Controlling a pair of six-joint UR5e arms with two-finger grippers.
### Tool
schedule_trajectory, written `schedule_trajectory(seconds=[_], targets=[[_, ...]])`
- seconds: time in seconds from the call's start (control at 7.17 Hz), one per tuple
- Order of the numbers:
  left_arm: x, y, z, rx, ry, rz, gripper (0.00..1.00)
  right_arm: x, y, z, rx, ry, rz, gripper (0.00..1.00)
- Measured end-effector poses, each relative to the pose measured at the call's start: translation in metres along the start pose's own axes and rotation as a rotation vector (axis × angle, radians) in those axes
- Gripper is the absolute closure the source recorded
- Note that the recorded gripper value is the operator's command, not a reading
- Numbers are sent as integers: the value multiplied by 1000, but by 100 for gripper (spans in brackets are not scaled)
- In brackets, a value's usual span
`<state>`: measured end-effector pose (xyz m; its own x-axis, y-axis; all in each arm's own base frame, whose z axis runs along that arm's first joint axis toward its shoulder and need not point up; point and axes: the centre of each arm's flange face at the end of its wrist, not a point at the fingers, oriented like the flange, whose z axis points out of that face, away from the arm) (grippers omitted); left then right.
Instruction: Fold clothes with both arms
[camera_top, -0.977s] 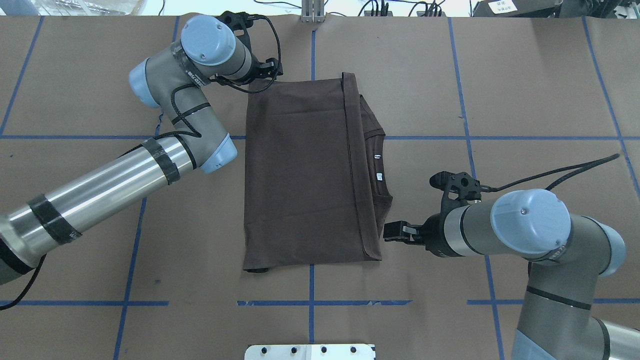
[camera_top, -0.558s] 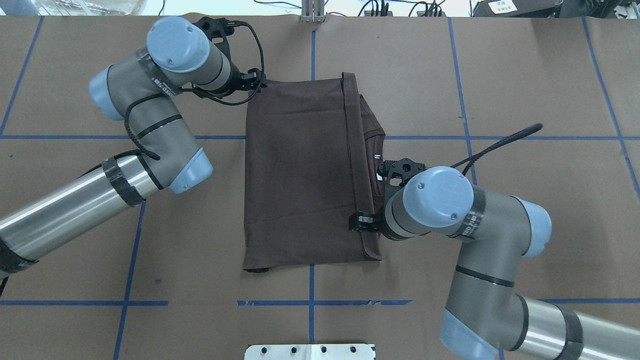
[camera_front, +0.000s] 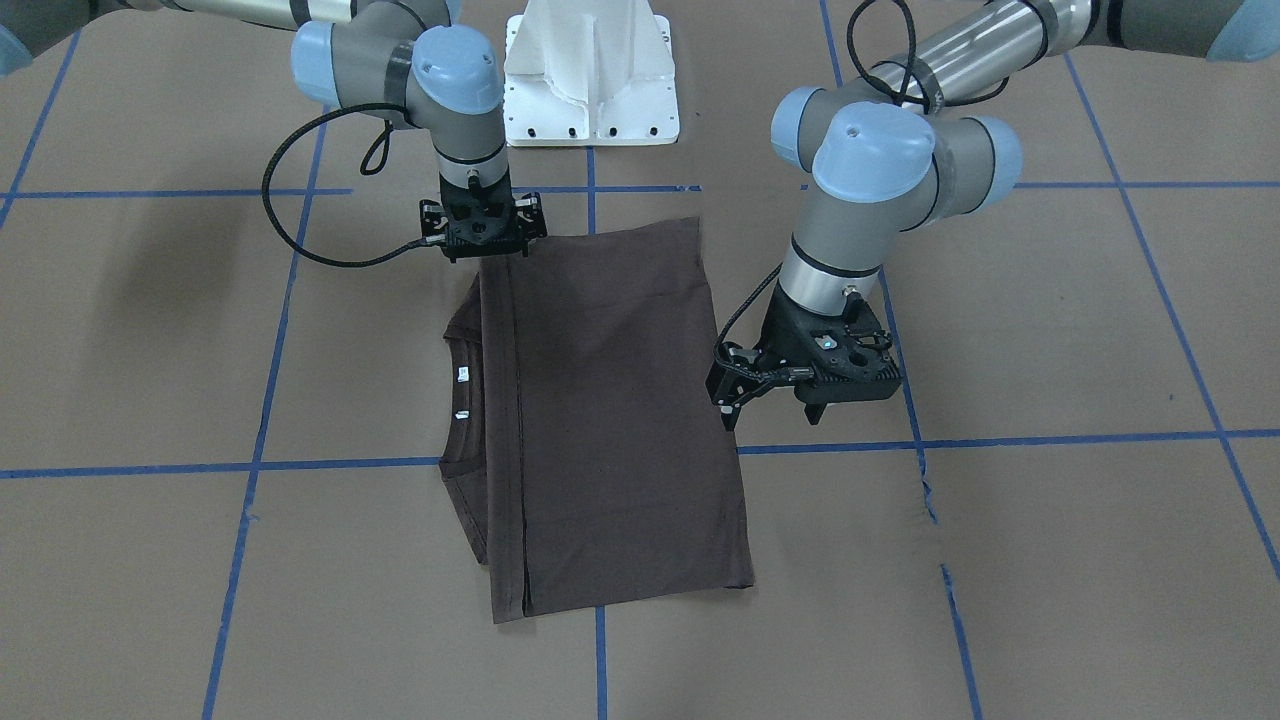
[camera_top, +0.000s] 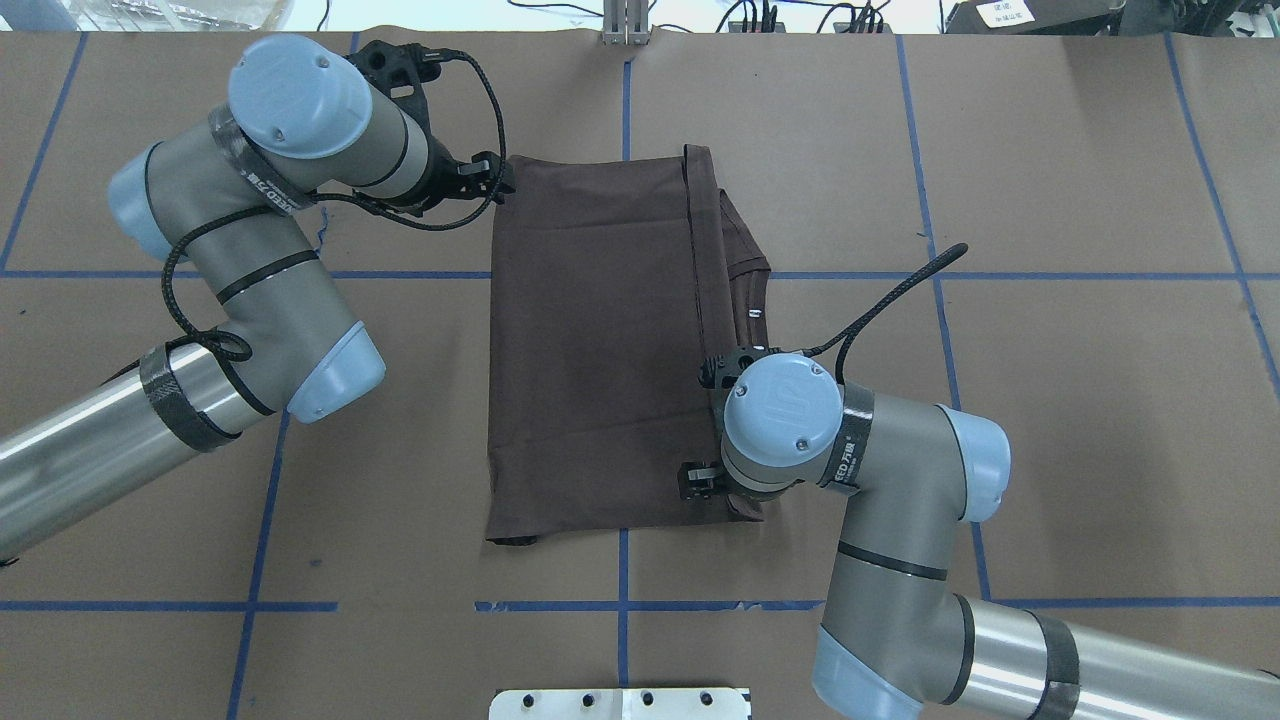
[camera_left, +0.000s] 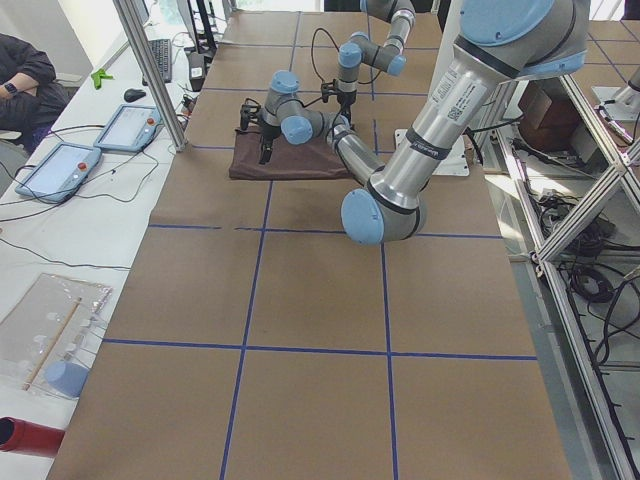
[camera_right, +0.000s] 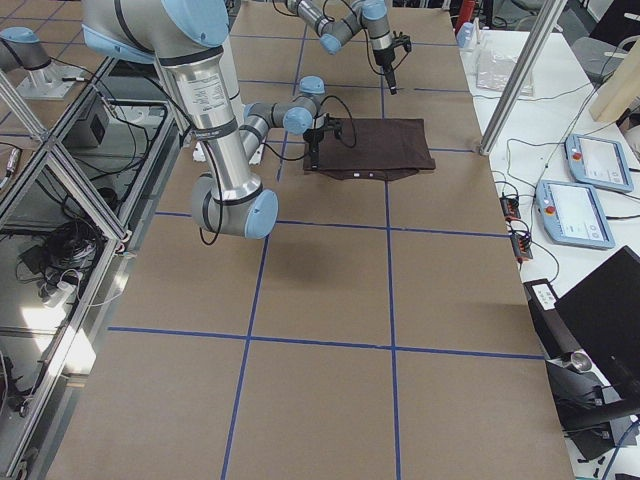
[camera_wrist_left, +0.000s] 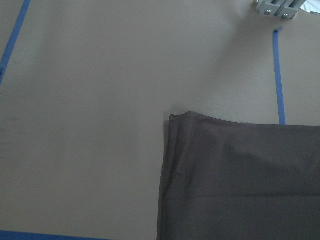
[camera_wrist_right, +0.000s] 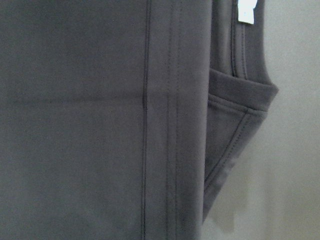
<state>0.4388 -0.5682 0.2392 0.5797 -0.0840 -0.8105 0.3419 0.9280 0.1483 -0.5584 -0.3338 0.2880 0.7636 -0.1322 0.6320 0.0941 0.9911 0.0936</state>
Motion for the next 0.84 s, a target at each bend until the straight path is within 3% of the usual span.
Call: schedule_trajectory(seconds=[0.84], targets=[[-7, 7, 5, -11, -4, 1, 0, 10, 3, 13, -40, 79, -51, 0]])
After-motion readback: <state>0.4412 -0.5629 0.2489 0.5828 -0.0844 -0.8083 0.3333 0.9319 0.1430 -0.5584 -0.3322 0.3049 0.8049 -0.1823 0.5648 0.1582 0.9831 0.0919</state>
